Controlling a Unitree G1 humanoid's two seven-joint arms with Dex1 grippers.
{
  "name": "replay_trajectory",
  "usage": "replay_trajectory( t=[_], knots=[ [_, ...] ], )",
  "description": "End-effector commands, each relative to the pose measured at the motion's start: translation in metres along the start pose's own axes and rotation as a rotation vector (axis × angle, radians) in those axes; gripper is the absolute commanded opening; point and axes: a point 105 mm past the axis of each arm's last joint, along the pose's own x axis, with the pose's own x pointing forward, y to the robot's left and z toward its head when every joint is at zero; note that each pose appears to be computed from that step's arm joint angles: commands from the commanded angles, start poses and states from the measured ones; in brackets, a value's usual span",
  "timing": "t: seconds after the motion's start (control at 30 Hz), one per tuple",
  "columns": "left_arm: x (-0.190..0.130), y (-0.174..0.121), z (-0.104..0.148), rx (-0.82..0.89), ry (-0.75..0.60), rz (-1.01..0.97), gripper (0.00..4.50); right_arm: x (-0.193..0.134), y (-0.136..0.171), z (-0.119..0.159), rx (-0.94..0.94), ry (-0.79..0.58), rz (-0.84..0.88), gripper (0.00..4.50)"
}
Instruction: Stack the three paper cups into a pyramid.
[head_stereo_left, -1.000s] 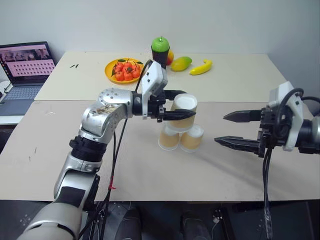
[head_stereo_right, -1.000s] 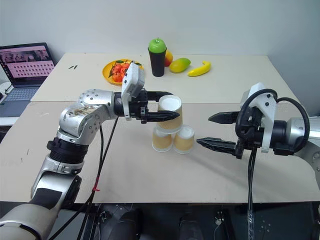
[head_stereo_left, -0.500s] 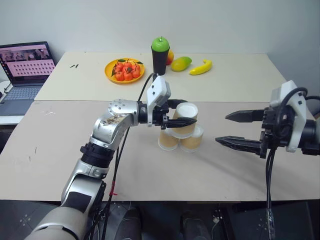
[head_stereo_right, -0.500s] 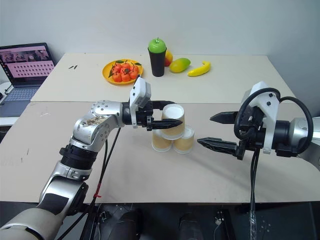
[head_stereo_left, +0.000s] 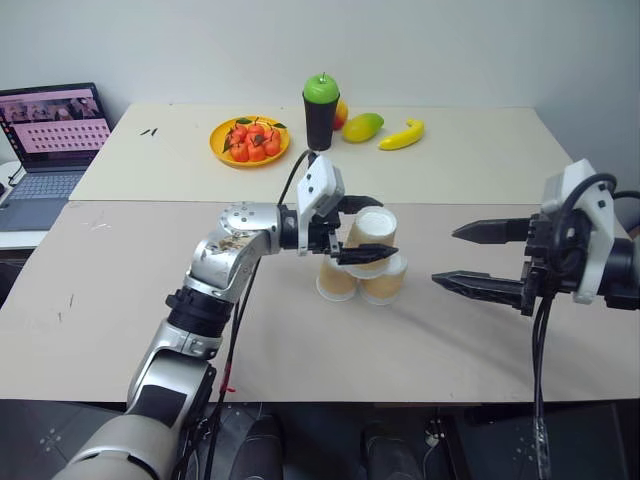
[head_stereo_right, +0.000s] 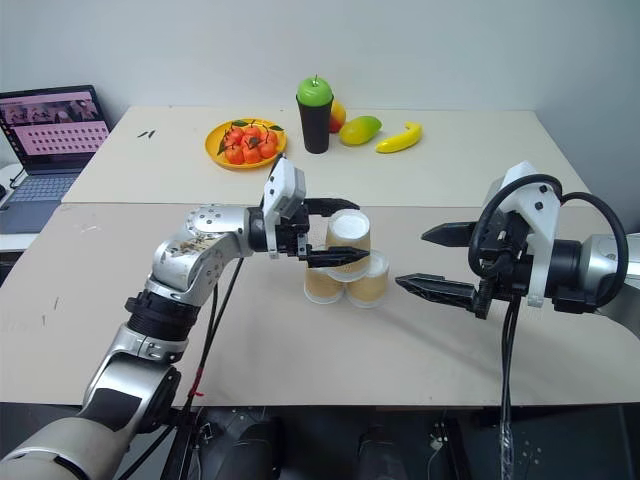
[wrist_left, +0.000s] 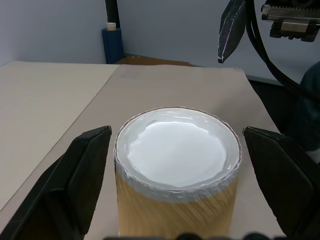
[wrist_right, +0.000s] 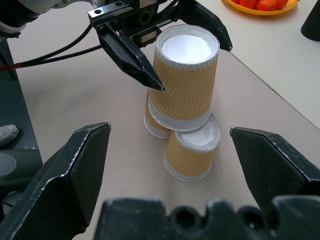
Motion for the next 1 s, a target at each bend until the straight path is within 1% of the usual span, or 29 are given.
replay_trajectory(
  t=[0.03, 0.13, 0.23, 0.27, 0.37, 0.47, 0.57, 0.63, 0.7, 0.8, 0.9, 1.0],
  knots=[
    [0.000, 0.003, 0.030, 0.056, -0.073, 0.022, 4.47, -0.007, -0.003, 0.012, -0.054, -0.028, -0.026, 4.50],
    [0.000, 0.007, 0.041, 0.064, -0.100, 0.043, 4.47, -0.006, -0.004, 0.012, -0.055, -0.029, -0.023, 4.50],
    [-0.002, 0.018, 0.067, 0.065, -0.172, 0.094, 4.47, -0.004, -0.005, 0.014, -0.061, -0.033, -0.016, 4.50],
    [-0.002, 0.020, 0.072, 0.065, -0.186, 0.105, 4.47, -0.003, -0.005, 0.015, -0.063, -0.035, -0.014, 4.50],
    [-0.010, 0.032, 0.092, 0.020, -0.259, 0.170, 4.47, 0.000, -0.008, 0.016, -0.070, -0.038, -0.007, 4.50],
    [-0.020, 0.038, 0.096, -0.009, -0.273, 0.218, 4.47, 0.001, -0.010, 0.017, -0.072, -0.036, 0.005, 4.50],
    [-0.042, 0.043, 0.091, -0.031, -0.259, 0.288, 4.47, 0.000, -0.013, 0.014, -0.069, -0.024, 0.018, 4.50],
    [-0.061, 0.041, 0.083, -0.042, -0.222, 0.324, 4.47, -0.004, -0.016, 0.009, -0.060, -0.003, 0.014, 4.50],
    [-0.083, 0.032, 0.070, -0.044, -0.148, 0.349, 4.47, -0.012, -0.019, 0.002, -0.045, 0.027, 0.006, 4.50],
    [-0.106, 0.017, 0.049, -0.045, -0.034, 0.385, 4.47, -0.024, -0.027, -0.011, -0.022, 0.065, -0.027, 4.50],
    [-0.116, 0.008, 0.034, -0.057, 0.040, 0.406, 4.47, -0.031, -0.036, -0.021, -0.006, 0.087, -0.063, 4.50],
    [-0.123, -0.008, 0.004, -0.063, 0.131, 0.426, 4.47, -0.036, -0.052, -0.037, 0.015, 0.085, -0.151, 4.50]
  ],
)
